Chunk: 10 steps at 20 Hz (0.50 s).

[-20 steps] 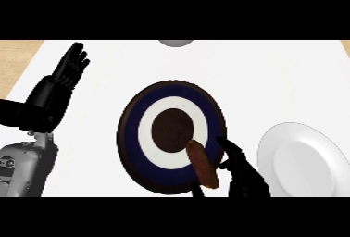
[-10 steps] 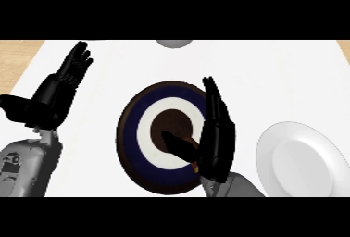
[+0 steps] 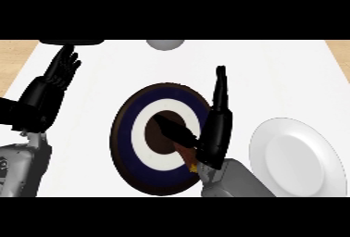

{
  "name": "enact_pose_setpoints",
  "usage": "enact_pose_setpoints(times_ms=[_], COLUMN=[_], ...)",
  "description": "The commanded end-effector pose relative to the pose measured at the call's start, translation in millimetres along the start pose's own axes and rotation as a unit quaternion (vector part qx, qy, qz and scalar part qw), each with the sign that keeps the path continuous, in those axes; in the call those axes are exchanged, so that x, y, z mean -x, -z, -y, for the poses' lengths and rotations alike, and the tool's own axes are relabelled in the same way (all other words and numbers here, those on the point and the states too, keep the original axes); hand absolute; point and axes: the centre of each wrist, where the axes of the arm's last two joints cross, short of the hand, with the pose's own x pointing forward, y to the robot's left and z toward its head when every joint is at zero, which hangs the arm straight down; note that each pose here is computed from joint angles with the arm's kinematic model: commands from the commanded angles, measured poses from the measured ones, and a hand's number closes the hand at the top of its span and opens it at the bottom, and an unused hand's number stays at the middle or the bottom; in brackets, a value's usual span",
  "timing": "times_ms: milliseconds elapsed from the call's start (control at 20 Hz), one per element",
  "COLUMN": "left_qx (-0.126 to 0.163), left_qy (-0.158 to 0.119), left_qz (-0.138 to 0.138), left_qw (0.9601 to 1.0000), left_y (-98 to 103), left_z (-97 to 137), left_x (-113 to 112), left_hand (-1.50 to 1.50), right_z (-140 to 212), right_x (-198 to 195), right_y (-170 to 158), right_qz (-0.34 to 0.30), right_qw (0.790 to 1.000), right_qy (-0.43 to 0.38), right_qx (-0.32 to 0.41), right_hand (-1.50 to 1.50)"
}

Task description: Pick the sweet potato from the plate and place it in the plate

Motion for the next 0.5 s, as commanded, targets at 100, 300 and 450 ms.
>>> enact_pose_setpoints(times_ms=[100,300,450], left_qx=[-0.013,-0.007,-0.021], left_qy=[0.004,-0.006,0.009], left_qz=[-0.007,-0.007,-0.002], left_qw=[0.9999,0.9999,0.9997], left_y=[-9,-15,-13], left_z=[-18,8,-18], left_x=[3,6,3], left_hand=[0.0,0.0,0.0], right_z=[53,82,98], right_x=[14,36,43], right_y=[-27,-47,-56], right_qz=[-0.022,-0.012,-0.006], right_qw=[0.996,0.996,0.997], right_qy=[0.077,0.075,0.064], right_qx=[0.047,0.057,0.044], right_hand=[-1.5,-1.5,-1.5])
